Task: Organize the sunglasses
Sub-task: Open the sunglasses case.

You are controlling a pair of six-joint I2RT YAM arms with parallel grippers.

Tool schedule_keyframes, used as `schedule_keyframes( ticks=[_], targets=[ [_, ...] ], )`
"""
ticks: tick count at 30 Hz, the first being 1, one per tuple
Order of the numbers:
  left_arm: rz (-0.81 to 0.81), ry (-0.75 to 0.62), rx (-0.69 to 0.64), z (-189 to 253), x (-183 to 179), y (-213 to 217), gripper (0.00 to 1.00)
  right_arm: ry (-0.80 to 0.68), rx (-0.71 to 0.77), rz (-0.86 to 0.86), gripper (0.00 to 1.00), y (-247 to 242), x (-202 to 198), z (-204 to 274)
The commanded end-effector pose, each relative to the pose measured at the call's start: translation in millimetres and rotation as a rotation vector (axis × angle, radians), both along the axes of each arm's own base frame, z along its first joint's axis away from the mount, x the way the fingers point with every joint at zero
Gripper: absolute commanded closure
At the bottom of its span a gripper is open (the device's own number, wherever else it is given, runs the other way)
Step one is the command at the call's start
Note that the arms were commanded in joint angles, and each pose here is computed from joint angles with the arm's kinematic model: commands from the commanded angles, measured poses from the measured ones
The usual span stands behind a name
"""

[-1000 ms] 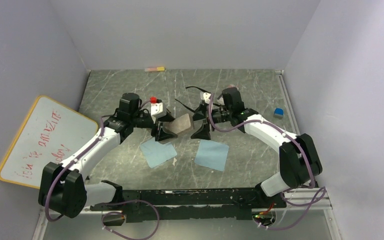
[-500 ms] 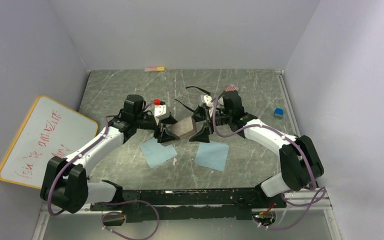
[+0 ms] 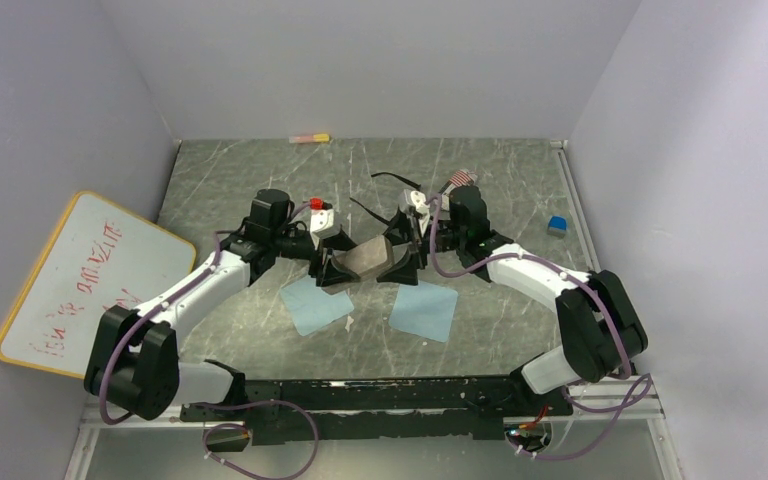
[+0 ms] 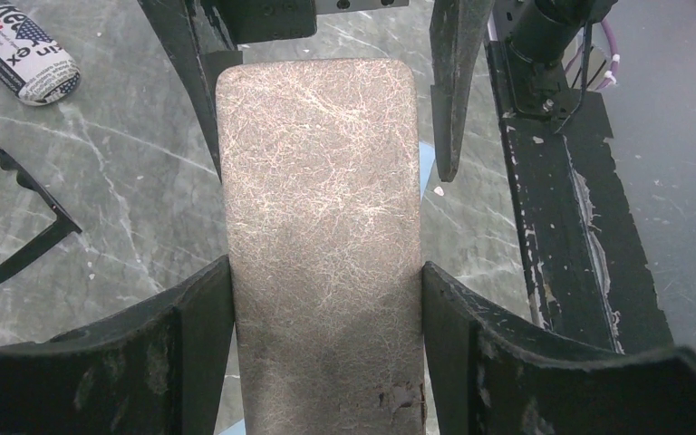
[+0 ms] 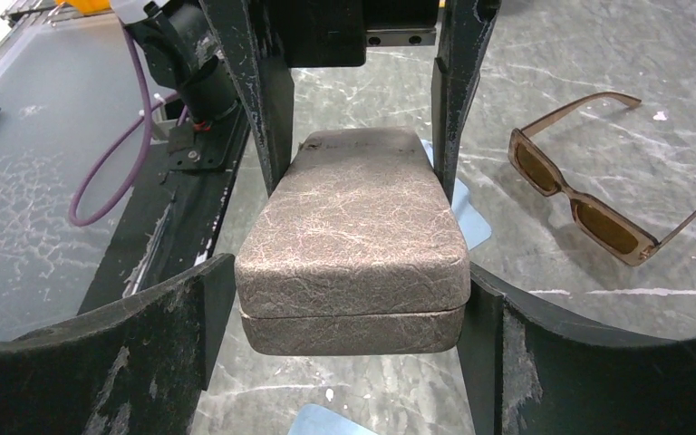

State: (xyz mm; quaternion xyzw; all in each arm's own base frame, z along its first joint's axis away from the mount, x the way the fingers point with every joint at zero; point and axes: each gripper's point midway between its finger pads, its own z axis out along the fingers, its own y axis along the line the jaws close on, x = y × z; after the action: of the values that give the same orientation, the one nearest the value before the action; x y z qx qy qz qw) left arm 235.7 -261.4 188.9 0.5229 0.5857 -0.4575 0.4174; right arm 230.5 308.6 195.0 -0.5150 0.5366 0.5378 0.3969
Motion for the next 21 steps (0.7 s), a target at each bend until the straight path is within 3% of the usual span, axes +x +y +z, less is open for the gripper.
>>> schedule_keyframes(
  ticks=[1,14,21],
  targets=[
    [-0.048,-0.030,-0.050,14.2,-5.9,-4.7,0.95,-0.039,0.038,0.055,0.12,4.5,-8.1,7.9],
    [-0.066,-0.032,-0.072,17.6,-7.3,-7.2,0.95,-0.039,0.052,0.064,0.14,5.4,-12.0,5.8],
    [-0.069,-0.032,-0.073,17.3,-8.2,-7.0,0.95,-0.026,0.063,0.077,0.35,5.5,-14.5,8.8]
  ],
)
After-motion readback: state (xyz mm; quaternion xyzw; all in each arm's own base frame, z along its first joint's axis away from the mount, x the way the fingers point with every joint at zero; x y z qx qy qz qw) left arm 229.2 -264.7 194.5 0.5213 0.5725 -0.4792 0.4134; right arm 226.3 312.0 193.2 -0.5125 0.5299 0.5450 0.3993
